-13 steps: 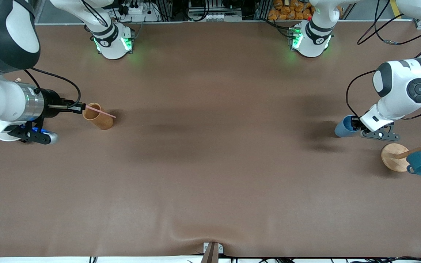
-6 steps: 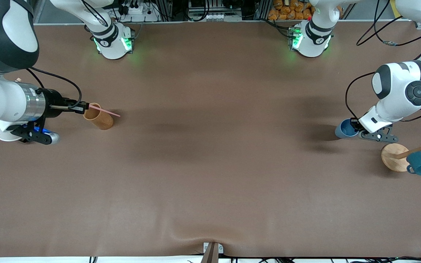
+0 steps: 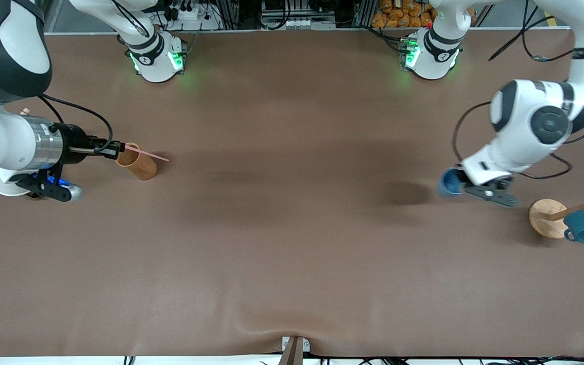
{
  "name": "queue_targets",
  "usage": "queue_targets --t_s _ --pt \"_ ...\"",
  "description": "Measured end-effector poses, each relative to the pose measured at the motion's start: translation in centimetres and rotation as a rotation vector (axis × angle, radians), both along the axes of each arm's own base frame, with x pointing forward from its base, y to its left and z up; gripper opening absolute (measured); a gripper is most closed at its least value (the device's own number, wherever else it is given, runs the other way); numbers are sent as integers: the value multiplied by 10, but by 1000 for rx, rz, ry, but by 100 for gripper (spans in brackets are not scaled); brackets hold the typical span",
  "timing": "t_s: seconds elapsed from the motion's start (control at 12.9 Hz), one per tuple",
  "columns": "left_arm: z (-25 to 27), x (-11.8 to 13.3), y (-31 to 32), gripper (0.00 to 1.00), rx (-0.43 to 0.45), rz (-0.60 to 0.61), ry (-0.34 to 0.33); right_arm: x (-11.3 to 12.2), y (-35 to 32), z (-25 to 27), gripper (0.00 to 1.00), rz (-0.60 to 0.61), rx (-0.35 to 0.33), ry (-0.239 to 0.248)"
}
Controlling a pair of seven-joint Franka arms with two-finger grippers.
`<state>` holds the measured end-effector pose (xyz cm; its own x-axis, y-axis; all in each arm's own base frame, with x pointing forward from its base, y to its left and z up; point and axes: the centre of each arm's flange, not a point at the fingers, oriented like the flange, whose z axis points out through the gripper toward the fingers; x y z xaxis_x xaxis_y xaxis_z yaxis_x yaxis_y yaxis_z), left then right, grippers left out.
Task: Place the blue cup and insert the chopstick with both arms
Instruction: 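Carry the blue cup to the table middle and set it down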
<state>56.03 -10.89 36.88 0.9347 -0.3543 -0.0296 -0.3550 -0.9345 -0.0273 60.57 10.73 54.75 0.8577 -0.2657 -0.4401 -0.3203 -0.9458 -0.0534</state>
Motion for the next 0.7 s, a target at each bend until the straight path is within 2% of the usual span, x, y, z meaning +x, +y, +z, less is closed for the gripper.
queue_targets --t_s 0.23,0.46,0.7 --pt "20 -15 -112 5 -51 93 4 0 0 -1 9 -1 1 3" --pt "-5 -46 -218 5 -81 212 60 0 3 -1 9 -35 21 16" --pt "-32 -64 -295 5 -96 301 56 1 3 -2 9 -62 38 29"
